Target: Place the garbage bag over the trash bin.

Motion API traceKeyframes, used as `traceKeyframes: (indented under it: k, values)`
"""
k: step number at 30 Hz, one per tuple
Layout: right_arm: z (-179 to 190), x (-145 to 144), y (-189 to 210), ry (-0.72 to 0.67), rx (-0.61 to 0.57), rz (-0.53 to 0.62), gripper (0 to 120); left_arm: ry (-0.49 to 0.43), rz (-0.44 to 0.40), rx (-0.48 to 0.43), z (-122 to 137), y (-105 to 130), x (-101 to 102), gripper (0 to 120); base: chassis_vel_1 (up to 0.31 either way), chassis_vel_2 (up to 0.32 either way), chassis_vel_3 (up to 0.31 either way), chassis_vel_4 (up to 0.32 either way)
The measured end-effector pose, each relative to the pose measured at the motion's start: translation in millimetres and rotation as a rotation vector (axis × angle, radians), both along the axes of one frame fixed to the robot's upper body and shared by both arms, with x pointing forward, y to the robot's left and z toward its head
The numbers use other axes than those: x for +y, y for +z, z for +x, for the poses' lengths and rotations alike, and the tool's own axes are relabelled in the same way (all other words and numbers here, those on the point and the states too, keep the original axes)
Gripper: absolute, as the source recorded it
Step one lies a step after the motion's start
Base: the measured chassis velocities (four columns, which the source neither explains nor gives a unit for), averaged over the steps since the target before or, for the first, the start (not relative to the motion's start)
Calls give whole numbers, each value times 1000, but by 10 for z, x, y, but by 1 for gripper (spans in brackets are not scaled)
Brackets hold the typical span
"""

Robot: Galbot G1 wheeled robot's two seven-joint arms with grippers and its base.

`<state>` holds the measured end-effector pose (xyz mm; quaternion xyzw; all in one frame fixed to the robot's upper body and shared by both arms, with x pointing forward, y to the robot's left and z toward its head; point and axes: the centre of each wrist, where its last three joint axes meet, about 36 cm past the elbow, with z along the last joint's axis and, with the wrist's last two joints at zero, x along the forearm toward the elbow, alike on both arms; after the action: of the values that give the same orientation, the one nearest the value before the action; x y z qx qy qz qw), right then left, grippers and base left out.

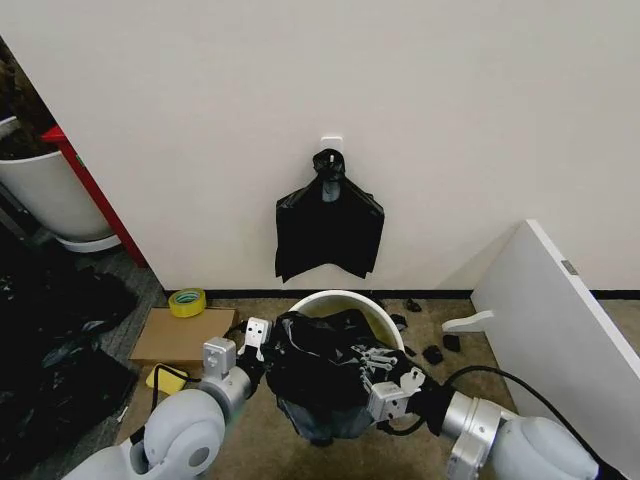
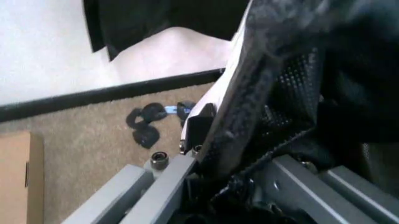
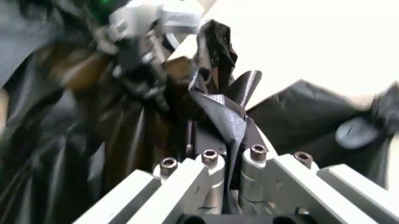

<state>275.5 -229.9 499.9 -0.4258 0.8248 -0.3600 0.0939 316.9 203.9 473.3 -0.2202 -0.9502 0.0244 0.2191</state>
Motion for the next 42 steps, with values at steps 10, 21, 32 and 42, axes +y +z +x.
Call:
traceKeyframes:
  k: [10,21,32,42]
  values:
    - [235,-47,317,-180,249,273,0,-110,90,-101,-42,-38,54,0,0,0,0,0]
    - [494,-131,393,-279,364,257,0,-262,142,-185,-138,-101,53,0,0,0,0,0]
    - [600,-361,281,-420,552,169,0,-300,152,-282,-122,-152,93,0,0,0,0,0]
    - [699,-623,184,-384,663,153,0,-267,131,-315,-65,-164,129,0,0,0,0,0]
